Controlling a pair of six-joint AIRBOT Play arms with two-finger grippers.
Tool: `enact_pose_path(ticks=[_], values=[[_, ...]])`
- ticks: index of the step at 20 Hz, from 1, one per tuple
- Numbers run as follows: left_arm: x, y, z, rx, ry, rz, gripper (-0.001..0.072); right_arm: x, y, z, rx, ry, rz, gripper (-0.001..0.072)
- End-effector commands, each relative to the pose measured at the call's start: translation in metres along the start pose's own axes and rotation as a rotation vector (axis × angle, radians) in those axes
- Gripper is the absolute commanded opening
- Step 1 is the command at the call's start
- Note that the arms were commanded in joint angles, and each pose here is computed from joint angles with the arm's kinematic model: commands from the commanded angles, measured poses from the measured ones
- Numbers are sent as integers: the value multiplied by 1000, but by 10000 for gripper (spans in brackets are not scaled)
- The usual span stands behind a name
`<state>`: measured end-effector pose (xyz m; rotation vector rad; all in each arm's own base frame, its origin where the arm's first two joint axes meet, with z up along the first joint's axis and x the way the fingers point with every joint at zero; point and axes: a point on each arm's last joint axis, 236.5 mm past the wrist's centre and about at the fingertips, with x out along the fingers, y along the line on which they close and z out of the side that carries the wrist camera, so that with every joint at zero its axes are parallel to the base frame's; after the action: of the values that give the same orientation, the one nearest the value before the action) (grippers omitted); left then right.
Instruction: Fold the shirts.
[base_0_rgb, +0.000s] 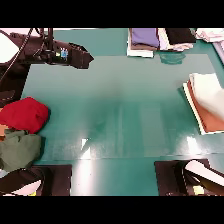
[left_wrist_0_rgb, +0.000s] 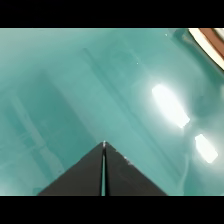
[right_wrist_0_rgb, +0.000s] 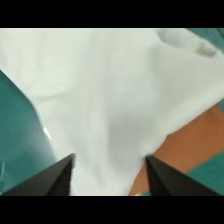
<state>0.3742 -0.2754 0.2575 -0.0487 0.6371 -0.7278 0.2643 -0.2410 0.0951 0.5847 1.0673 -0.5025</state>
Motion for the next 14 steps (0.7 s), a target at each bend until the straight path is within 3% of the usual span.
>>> enact_pose_path(ticks=[1, 5, 9, 14], values=[[0, 0, -1, 5, 5, 0, 29, 11, -32, -40, 89, 69, -42, 582], [0, 0, -1, 19, 4, -1, 30, -23, -11, -11, 28, -80, -36, 582], [0, 0, 1, 19, -5, 1, 29, -79, 136, 24, -195, -284, 277, 581], [0, 1, 1, 18, -6, 1, 29, -130, 312, -38, -589, -332, 592, 572]])
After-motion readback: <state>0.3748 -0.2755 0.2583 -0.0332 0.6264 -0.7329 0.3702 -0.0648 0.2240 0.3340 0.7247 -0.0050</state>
